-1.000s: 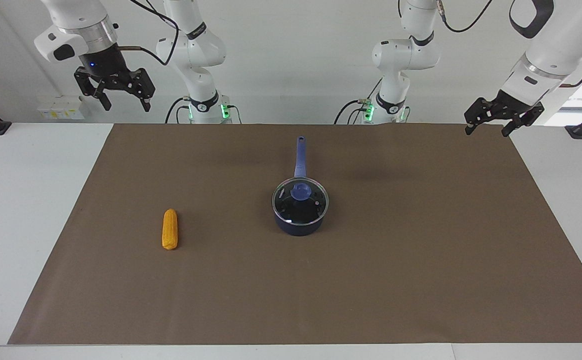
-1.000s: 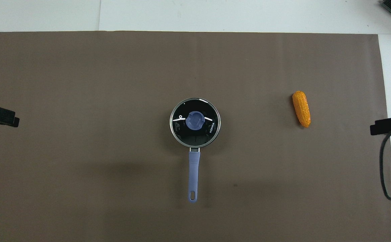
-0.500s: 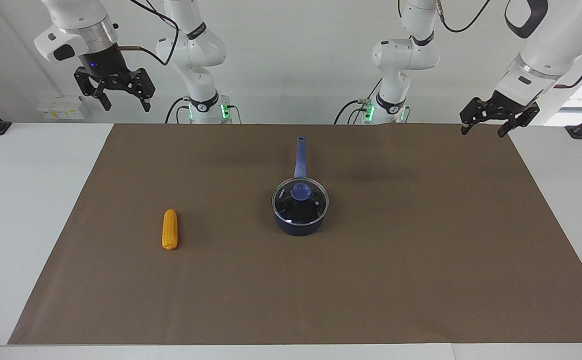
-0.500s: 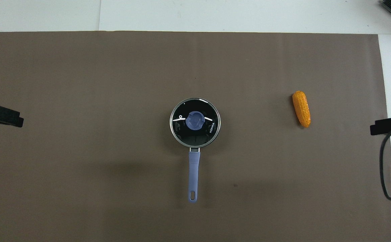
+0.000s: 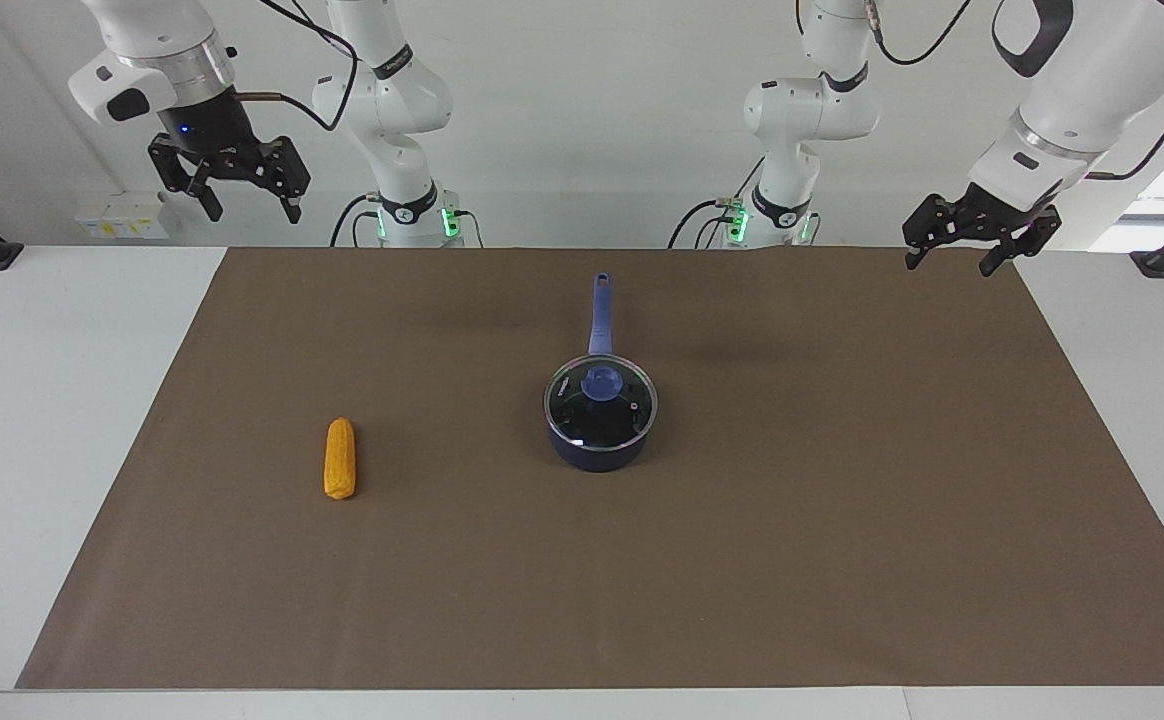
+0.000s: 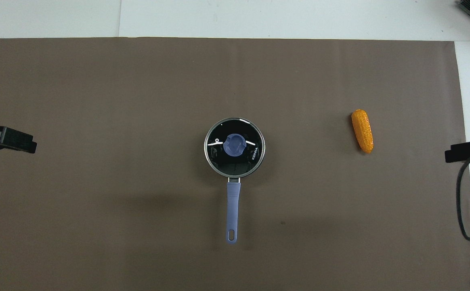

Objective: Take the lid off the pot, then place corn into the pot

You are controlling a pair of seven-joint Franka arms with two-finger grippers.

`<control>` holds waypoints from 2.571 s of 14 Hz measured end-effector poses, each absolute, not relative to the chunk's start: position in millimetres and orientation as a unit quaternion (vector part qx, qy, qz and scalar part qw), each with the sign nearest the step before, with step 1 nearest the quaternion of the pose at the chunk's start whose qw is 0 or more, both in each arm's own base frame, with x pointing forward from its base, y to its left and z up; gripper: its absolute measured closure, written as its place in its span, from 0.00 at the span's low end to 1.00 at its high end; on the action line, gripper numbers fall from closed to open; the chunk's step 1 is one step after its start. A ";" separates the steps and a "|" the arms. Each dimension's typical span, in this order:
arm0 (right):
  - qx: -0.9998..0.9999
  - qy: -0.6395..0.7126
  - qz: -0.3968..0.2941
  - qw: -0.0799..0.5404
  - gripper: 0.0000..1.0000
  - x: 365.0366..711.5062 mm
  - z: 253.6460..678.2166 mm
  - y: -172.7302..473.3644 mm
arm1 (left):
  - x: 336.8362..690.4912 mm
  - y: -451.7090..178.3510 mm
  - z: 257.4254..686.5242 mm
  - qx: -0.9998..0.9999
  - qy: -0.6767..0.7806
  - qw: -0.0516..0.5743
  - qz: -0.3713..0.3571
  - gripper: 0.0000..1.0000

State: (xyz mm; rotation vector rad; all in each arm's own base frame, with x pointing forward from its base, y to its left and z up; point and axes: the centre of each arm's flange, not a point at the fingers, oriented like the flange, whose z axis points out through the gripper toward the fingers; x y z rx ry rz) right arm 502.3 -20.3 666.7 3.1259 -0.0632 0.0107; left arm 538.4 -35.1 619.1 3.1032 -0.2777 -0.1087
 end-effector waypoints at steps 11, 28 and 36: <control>1.000 -0.003 0.012 0.007 0.00 505.8 665.8 -3.2 | 550.5 -145.8 520.9 0.987 -0.159 0.007 -0.030 0.00; 0.999 0.024 0.048 0.011 0.00 621.5 468.0 19.6 | 520.1 -415.4 455.2 0.991 -0.130 0.006 0.006 0.00; 0.994 0.100 0.050 0.017 0.00 660.1 348.4 17.3 | 536.0 -443.4 414.1 0.995 -0.100 0.008 0.014 0.00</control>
